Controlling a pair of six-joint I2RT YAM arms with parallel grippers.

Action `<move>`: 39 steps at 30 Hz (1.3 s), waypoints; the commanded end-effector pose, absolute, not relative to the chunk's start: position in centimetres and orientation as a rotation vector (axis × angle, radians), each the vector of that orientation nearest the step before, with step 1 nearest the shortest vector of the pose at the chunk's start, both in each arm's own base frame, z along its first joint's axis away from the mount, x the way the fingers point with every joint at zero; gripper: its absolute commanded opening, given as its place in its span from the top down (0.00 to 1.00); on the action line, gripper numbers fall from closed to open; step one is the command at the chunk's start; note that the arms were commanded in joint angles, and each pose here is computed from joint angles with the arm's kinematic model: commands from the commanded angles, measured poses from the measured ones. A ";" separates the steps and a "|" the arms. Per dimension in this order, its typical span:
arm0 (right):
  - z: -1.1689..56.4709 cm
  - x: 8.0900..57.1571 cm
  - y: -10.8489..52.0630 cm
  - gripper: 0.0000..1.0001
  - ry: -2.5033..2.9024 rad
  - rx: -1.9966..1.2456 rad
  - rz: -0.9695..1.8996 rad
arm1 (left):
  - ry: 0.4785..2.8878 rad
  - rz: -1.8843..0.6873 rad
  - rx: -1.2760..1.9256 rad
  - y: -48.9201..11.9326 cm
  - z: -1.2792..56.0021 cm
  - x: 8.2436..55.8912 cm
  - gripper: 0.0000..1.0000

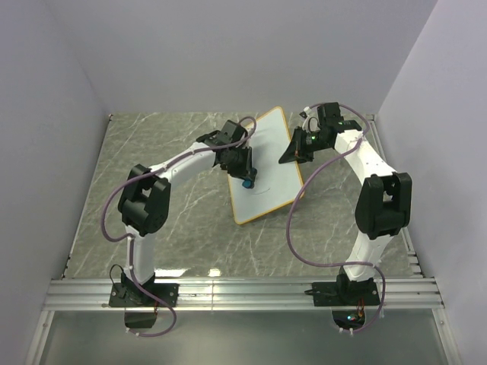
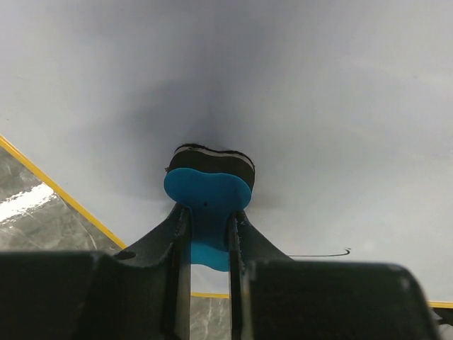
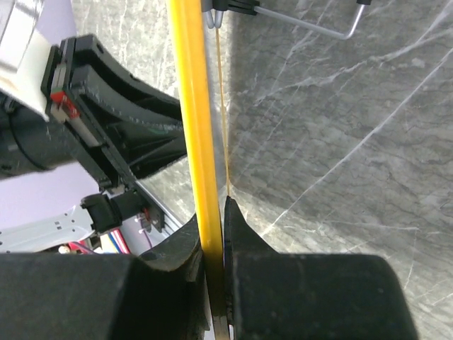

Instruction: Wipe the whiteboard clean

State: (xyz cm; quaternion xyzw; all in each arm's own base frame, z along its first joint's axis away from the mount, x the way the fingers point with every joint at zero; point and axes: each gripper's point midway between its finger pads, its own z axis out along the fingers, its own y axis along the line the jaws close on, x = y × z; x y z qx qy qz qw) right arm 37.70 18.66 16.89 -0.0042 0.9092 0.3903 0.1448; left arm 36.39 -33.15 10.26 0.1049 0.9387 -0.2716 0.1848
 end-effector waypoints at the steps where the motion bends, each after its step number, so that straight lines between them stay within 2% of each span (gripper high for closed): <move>1: 13.4 33.9 19.4 1.00 2.873 0.148 1.051 | 2.564 -0.904 0.454 -38.4 12.8 33.0 1.00; 6: 13.5 34.2 19.4 1.00 2.867 0.161 1.059 | 2.506 -1.056 0.477 -41.3 15.1 29.3 1.00; 11: 13.1 34.1 19.5 1.00 2.875 0.173 1.065 | 2.473 -1.100 0.489 -42.4 17.3 29.1 1.00; 14: 13.0 34.1 19.6 1.00 2.877 0.179 1.070 | 2.484 -1.075 0.450 -42.1 16.6 29.4 1.00; 22: 13.3 34.4 19.4 1.00 2.881 0.165 1.054 | 2.639 -0.842 0.284 -37.8 8.4 29.5 1.00; 26: 13.6 34.5 19.5 1.00 2.878 0.161 1.050 | 2.708 -0.710 0.162 -33.6 4.3 29.4 1.00; 35: 14.0 34.9 19.5 1.00 2.878 0.164 1.042 | 2.731 -0.641 -0.057 -27.2 2.3 33.6 1.00; 37: 14.4 35.4 19.6 1.00 2.870 0.162 1.038 | 2.720 -0.628 -0.055 -26.9 3.1 34.1 1.00; 39: 15.2 36.0 19.7 1.00 2.849 0.155 1.036 | 2.662 -0.641 -0.047 -27.0 6.1 35.2 1.00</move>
